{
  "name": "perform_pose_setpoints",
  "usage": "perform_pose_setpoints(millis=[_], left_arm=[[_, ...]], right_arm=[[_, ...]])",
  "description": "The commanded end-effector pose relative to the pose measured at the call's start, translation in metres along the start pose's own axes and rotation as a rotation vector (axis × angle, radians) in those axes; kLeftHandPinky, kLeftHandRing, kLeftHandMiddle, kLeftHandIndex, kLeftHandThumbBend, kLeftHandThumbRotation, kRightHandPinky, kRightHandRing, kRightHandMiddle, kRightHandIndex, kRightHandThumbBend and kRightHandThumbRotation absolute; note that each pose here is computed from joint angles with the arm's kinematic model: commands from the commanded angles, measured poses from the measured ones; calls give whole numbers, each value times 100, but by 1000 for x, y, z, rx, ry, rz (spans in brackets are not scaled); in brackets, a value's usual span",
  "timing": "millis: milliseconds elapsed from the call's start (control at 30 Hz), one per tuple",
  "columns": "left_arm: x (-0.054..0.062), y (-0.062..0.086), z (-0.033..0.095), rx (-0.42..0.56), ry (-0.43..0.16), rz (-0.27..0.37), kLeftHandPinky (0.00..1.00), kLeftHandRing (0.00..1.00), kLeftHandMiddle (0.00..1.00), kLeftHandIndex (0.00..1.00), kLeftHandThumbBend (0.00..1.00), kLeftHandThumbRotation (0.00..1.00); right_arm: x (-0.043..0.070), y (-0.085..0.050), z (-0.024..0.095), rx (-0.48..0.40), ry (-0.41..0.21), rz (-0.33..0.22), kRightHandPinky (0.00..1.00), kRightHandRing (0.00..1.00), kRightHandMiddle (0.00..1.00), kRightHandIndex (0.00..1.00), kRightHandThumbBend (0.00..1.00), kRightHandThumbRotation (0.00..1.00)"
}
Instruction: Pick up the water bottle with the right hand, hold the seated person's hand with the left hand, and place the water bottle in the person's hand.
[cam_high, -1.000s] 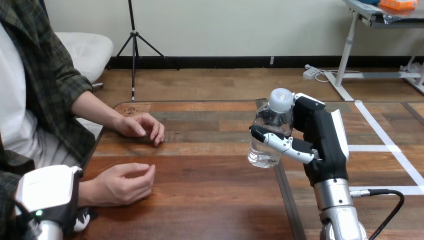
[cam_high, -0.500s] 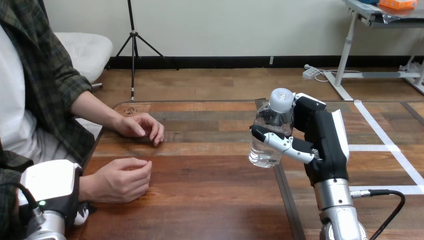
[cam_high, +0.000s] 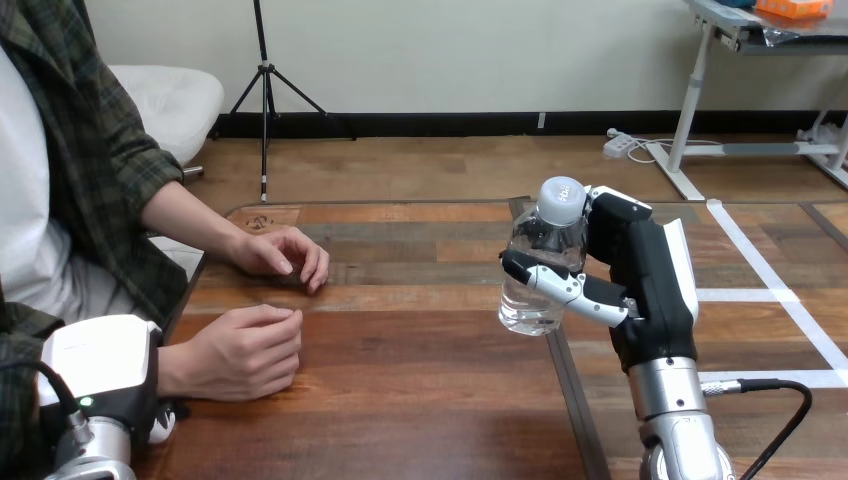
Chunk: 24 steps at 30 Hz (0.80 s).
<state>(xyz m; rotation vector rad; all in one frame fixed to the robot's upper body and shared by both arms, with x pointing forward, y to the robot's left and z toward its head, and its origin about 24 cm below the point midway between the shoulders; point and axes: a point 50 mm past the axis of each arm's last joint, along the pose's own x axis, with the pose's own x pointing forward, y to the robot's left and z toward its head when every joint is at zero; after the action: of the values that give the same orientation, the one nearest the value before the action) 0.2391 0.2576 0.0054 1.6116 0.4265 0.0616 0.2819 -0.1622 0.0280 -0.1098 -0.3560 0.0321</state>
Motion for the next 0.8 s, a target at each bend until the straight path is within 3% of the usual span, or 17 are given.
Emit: perform_pose_setpoints(millis=[0, 267, 767], left_arm=[[0, -14, -3, 5, 8, -61, 75, 78, 79, 77, 78, 0], [1, -15, -1, -9, -16, -40, 73, 77, 78, 75, 79, 0], [3, -15, 5, -77, -48, -4, 54, 62, 67, 68, 79, 0]], right_arm=[[26, -2, 24, 12, -136, -8, 39, 41, 43, 43, 63, 0], [26, -2, 24, 22, -139, -6, 40, 40, 43, 43, 62, 0], [27, -3, 25, 25, -130, -14, 40, 42, 43, 43, 62, 0]])
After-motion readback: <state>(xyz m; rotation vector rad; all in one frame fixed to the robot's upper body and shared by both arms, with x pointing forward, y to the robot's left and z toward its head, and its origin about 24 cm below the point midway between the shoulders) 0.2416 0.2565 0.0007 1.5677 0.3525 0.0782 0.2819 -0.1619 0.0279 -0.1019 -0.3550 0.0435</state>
